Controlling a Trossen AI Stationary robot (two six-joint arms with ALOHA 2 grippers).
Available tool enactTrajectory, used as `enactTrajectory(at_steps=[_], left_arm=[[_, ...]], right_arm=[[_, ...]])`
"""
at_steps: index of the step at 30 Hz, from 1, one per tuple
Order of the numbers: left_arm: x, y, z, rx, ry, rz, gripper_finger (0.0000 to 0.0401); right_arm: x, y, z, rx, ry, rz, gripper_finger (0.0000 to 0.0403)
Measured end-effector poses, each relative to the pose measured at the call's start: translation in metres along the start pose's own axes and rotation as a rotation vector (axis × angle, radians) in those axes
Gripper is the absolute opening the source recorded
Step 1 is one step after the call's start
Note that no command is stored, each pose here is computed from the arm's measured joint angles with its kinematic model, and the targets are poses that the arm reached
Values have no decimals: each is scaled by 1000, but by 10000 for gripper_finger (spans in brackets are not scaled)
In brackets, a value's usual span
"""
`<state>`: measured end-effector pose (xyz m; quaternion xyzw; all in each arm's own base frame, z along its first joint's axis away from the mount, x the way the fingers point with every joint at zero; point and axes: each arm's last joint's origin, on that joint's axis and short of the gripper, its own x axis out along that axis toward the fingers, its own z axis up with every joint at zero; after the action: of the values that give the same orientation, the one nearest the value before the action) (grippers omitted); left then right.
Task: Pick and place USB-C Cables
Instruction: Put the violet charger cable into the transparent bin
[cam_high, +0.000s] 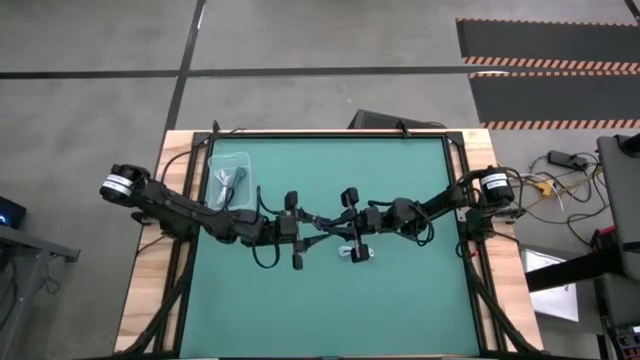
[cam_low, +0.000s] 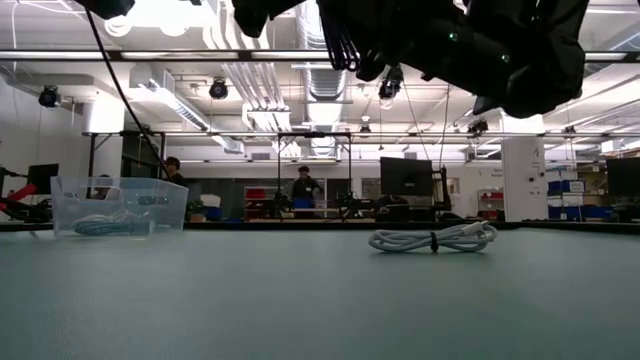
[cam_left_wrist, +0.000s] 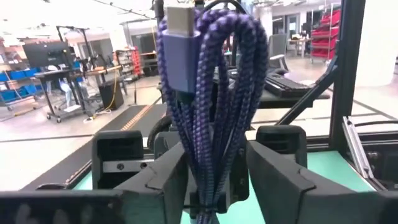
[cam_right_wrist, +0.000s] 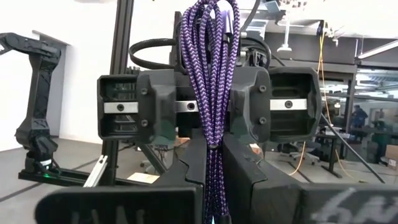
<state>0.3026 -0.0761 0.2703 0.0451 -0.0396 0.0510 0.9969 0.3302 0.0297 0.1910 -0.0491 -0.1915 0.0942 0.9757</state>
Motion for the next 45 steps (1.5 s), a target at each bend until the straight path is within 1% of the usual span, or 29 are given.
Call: enactTrajectory(at_steps=[8, 11, 13, 21, 27, 33, 36, 38, 45], left_arm=[[0, 1, 1, 0, -1, 6, 54], [0, 1, 1, 0, 0, 7, 24], [0, 1, 0, 0, 2, 7, 13], [-1, 1, 0, -6, 1, 6, 15], [-1, 1, 0, -5, 7, 21, 16], [-1, 1, -2, 2, 26, 20, 16], [-1, 1, -2, 6, 39, 21, 16], [-3, 3, -1, 11, 53, 45, 17], [-7, 7, 2, 21, 81, 113, 17]], right_arm=[[0, 0, 0, -13, 1, 1, 18], [0, 0, 0, -9, 3, 1, 34], [0, 0, -1, -4, 7, 1, 46], [0, 0, -2, 12, 23, 0, 79], [0, 0, -2, 51, 22, -3, 112], [1, -1, 3, 61, 37, -3, 144], [1, -2, 7, 64, 102, -47, 154], [1, -4, 11, 66, 154, -77, 158], [-6, -7, 34, 18, 367, -103, 156]])
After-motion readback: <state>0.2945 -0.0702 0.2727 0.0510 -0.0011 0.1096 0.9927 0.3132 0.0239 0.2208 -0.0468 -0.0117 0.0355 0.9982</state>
